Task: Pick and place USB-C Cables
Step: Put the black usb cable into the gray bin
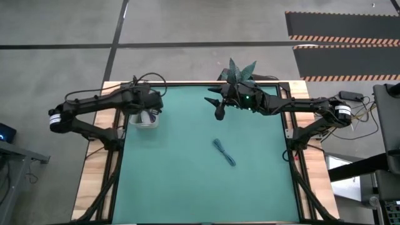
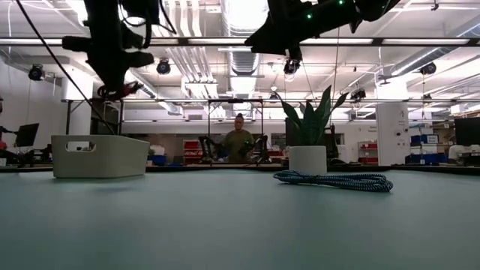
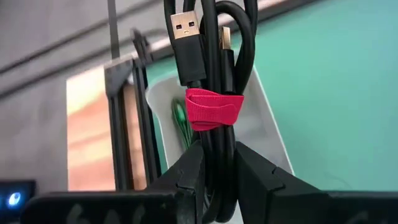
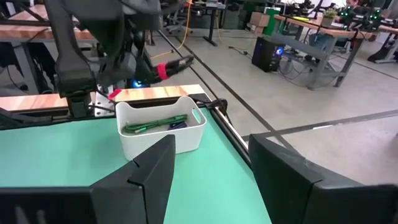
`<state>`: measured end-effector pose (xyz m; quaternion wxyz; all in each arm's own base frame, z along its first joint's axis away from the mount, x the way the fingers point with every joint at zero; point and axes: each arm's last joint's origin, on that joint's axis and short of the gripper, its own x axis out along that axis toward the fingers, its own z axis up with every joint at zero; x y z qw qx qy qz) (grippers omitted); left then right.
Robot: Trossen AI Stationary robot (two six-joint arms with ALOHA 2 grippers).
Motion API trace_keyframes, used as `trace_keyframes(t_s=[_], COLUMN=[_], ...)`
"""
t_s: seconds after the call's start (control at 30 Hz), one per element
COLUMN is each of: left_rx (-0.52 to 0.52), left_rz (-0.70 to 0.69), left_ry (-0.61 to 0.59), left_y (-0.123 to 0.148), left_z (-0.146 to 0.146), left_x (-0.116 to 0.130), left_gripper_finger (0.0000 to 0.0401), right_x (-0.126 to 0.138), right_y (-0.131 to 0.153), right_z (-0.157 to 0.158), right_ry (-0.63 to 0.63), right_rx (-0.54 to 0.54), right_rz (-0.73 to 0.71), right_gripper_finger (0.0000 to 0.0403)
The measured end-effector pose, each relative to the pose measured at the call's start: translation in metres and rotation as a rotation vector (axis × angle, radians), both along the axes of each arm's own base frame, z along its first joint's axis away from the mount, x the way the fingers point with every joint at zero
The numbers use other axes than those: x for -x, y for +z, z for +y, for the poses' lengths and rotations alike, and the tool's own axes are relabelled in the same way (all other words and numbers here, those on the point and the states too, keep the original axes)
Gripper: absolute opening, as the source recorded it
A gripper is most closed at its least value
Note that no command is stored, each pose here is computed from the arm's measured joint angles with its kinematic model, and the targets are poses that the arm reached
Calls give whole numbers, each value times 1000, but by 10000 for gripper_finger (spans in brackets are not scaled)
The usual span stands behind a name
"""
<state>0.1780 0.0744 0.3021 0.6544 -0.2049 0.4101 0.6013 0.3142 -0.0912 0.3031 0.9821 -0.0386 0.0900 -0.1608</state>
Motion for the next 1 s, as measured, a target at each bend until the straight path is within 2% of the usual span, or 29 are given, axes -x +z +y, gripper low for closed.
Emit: trace_keyframes(t_s=[0.17,0.33,0.6,0.77,0.87,1.0], left_rx=[133,215,371,512,561,569], left_rz=[47,117,75,16,-5,-53], left_ry=[57,119,121,140,158,110], left_y=[-15,-26,-30,-33,-36,-39], left_z=[7,13,26,44,56,67], left_x=[-8,-10,-4,4,8,7], left_gripper_finger=[48,48,48,48,48,48], right_x=[0,0,0,0,0,1], right_y=[-1,-2,-2,-2,-2,-3], right_z=[0,0,0,0,0,0], right_ry=[0,0,1,1,3,2], right_rx=[-2,2,3,6,10,9], right_rz=[8,24,25,26,31,35], right_gripper_finger=[196,196,196,196,196,196])
